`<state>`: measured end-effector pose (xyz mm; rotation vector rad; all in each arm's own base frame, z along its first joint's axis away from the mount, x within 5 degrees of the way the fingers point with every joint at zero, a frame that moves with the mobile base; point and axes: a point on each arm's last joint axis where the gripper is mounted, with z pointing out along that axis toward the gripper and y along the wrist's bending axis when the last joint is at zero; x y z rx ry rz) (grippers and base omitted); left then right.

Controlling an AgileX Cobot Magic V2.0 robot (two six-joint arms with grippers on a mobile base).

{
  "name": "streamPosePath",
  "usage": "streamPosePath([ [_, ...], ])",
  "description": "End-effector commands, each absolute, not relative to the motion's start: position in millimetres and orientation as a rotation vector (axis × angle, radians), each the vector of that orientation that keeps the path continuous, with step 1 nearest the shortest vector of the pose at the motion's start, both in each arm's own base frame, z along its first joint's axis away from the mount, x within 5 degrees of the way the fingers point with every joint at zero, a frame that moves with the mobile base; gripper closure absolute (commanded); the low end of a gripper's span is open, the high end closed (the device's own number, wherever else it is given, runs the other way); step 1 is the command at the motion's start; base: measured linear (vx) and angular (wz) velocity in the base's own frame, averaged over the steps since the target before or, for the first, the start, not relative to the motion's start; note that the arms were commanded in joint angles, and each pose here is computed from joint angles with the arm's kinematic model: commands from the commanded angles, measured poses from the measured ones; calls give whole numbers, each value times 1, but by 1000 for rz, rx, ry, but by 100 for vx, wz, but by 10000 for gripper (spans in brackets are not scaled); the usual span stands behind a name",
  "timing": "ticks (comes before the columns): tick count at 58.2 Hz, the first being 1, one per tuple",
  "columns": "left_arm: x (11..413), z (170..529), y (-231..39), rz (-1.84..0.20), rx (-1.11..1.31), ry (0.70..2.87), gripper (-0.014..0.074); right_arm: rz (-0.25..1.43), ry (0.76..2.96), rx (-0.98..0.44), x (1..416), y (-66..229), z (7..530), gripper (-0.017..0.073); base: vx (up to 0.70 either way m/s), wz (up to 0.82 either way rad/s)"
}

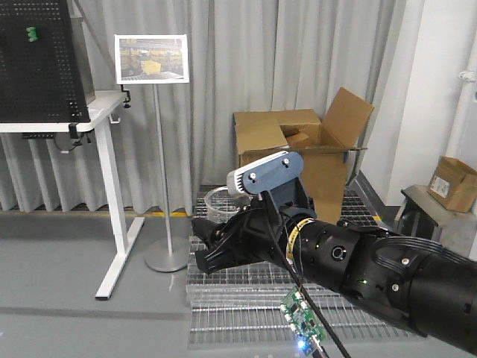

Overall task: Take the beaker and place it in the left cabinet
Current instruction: 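Hold the beaker in the right gripper while the base drives to the cabinet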

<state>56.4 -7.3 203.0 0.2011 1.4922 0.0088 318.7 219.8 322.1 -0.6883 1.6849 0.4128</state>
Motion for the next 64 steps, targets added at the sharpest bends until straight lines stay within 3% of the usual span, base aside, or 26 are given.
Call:
streamPosePath([
  [1, 55, 205, -7, 2, 189, 1416, 592, 471, 1565, -672, 312, 220, 352, 568, 55, -3],
  [39, 55, 205, -7, 2, 189, 1416, 592, 468, 1569, -671, 313, 220, 352, 568, 46, -10],
  [64, 55, 205, -7, 2, 189, 1416, 592, 468, 1569, -671, 313, 220, 352, 568, 30, -54],
])
